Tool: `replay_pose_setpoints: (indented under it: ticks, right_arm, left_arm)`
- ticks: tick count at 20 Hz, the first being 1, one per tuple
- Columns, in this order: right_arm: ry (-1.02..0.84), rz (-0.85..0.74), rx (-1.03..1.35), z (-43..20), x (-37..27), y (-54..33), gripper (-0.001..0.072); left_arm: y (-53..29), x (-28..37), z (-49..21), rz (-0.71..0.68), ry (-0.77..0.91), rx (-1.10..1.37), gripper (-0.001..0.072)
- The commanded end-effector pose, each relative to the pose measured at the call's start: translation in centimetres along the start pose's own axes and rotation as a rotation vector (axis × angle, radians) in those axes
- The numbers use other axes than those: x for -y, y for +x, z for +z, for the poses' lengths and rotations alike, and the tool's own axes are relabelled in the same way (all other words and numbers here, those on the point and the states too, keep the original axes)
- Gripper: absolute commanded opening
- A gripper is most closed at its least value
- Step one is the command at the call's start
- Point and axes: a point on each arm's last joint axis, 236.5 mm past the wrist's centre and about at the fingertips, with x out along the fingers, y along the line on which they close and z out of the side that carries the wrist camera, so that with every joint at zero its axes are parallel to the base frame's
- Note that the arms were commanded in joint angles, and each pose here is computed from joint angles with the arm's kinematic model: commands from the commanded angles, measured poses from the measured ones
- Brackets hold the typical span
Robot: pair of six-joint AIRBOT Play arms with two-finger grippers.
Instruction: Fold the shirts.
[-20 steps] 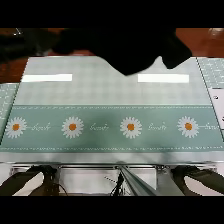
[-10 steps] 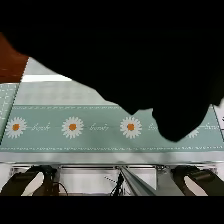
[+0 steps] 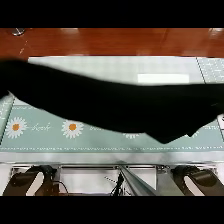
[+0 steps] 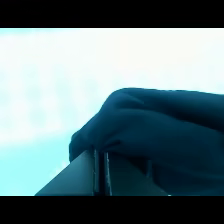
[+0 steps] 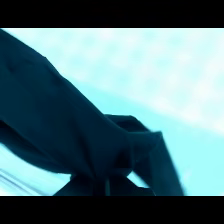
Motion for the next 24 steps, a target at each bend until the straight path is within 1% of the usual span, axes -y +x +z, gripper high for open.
replay_pose_setpoints:
  ticks: [1,2,4,6,8,10,11,12,13,14,16,17,18,19,20,22,24]
  right_arm:
    - [0.149,0.021,-0.105,-5.0,2.6,8.1,0.0032]
    - [0.189,0.02,-0.124,-6.0,3.5,10.6,0.0032]
    - [0.265,-0.005,-0.152,-7.9,5.9,15.5,0.0032]
    - [0.321,-0.033,-0.164,-8.3,7.9,19.3,0.0032]
    - [0.366,-0.04,-0.135,-6.6,9.5,22.7,0.0033]
    - [0.423,-0.023,-0.117,-4.5,10.2,25.7,0.0033]
    - [0.46,-0.006,-0.128,-3.7,10.3,27.2,0.0051]
    - [0.478,0.013,-0.147,-3.1,10.3,28.3,0.0274]
    - [0.449,0.019,-0.176,-2.6,10.4,28.8,0.057]
    - [0.419,0.028,-0.212,-2.0,10.7,28.5,0.0622]
    - [0.362,0.02,-0.268,-1.0,12.5,25.6,0.0619]
    - [0.336,-0.027,-0.294,-1.3,14.5,23.3,0.0619]
    - [0.323,-0.115,-0.31,-2.2,17.2,20.8,0.0619]
    - [0.335,-0.218,-0.317,-3.5,20.0,18.5,0.0619]
    - [0.387,-0.314,-0.301,-5.2,22.5,16.4,0.0619]
    - [0.555,-0.388,-0.223,-9.1,24.7,14.9,0.0619]
    - [0.698,-0.319,-0.173,-13.4,23.1,16.6,0.0619]
  left_arm:
    - [6.8,0.2,-9.5,-0.127,-0.154,-0.259,0.0025]
    - [9.2,-0.4,-11.9,-0.136,-0.213,-0.316,0.0025]
    - [13.6,-2.4,-15.9,-0.108,-0.306,-0.377,0.0025]
    - [17.0,-4.2,-17.7,-0.079,-0.363,-0.386,0.0025]
    - [19.8,-5.3,-17.1,-0.084,-0.38,-0.364,0.0025]
    - [22.4,-5.4,-15.8,-0.122,-0.446,-0.337,0.0025]
    - [23.5,-5.6,-15.2,-0.134,-0.486,-0.333,0.0037]
    - [24.2,-5.7,-14.7,-0.144,-0.505,-0.341,0.0187]
    - [24.6,-5.8,-14.2,-0.153,-0.501,-0.363,0.0553]
    - [24.3,-6.3,-13.9,-0.152,-0.474,-0.402,0.0699]
    - [22.3,-8.8,-13.9,-0.098,-0.402,-0.498,0.0698]
    - [21.0,-10.7,-14.4,-0.049,-0.39,-0.528,0.0698]
    - [20.1,-12.1,-15.0,-0.012,-0.409,-0.539,0.0698]
    - [19.4,-12.8,-15.9,-0.003,-0.465,-0.55,0.0698]
    - [19.2,-12.1,-17.1,-0.039,-0.545,-0.56,0.0697]
    - [19.9,-7.8,-20.2,-0.198,-0.656,-0.593,0.0697]
    - [20.8,-2.2,-23.2,-0.387,-0.727,-0.625,0.0698]
